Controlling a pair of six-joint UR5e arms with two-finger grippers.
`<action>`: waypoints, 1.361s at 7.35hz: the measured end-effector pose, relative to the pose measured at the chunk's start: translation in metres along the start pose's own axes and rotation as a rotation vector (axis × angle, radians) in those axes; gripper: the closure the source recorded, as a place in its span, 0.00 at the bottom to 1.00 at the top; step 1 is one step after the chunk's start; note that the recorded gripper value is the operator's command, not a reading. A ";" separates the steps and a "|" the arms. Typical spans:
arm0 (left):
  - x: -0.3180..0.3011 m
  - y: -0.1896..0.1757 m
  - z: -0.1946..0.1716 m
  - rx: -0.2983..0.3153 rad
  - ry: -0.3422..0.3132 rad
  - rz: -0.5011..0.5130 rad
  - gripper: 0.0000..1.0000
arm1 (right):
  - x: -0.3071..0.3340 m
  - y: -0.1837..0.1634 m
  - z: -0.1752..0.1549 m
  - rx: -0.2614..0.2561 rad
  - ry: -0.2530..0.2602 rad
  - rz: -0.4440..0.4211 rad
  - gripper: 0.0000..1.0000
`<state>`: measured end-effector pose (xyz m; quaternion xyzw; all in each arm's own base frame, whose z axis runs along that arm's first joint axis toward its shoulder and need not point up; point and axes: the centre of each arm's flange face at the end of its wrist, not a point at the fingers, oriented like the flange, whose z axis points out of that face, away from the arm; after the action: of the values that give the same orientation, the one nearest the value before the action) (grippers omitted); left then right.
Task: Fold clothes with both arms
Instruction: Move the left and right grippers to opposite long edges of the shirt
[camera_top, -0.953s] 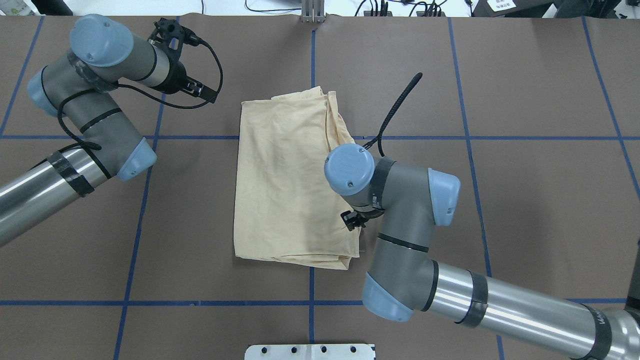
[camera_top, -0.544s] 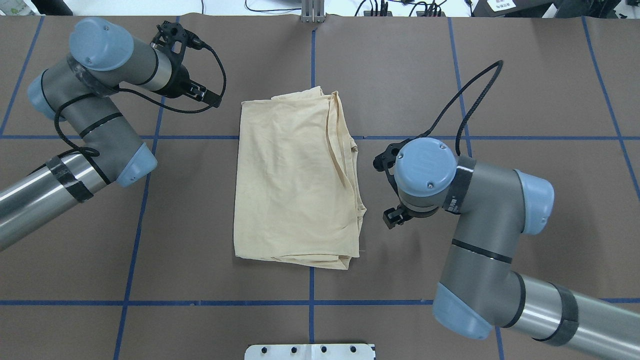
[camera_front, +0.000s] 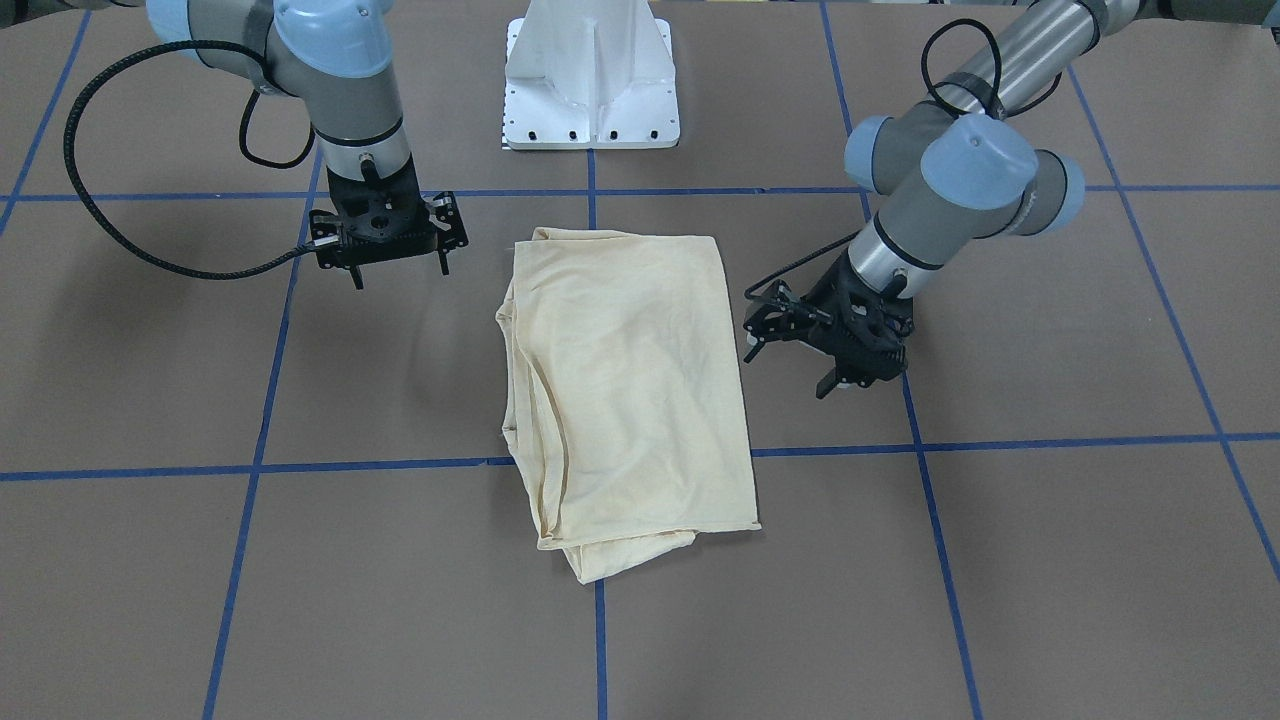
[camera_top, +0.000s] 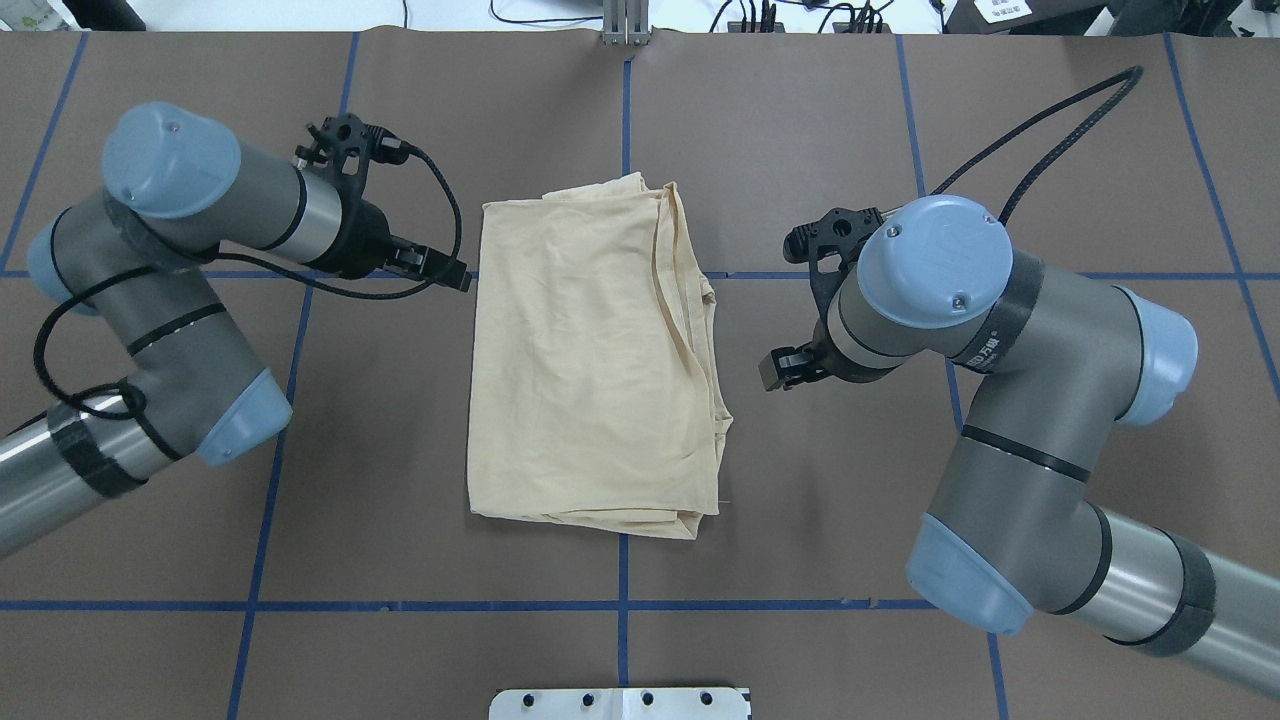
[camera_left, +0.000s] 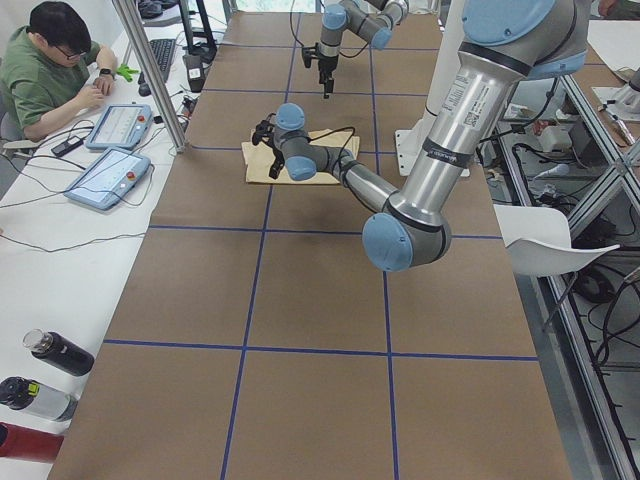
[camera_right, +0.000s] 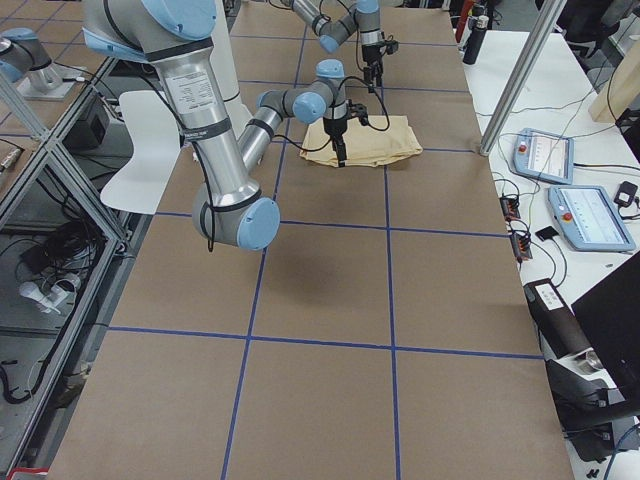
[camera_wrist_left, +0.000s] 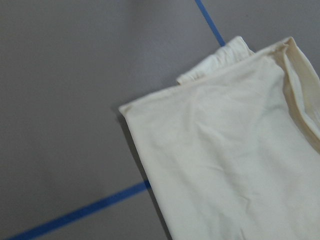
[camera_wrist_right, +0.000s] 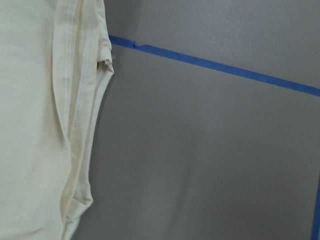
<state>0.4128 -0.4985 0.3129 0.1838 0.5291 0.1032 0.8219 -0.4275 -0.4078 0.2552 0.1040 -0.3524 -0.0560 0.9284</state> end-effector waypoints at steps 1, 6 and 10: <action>0.006 0.036 -0.010 -0.028 0.017 -0.043 0.00 | -0.003 -0.001 -0.006 0.019 -0.032 0.056 0.00; 0.106 0.150 0.030 -0.103 -0.151 -0.271 0.42 | -0.005 -0.001 -0.010 0.034 -0.052 0.102 0.00; 0.111 0.160 0.053 -0.127 -0.196 -0.278 0.54 | -0.006 0.000 -0.009 0.034 -0.050 0.100 0.00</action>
<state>0.5112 -0.3224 0.3059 0.0659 0.4594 0.0035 0.8858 -0.4258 -0.4053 0.2448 0.1009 -0.3813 -0.0062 0.9189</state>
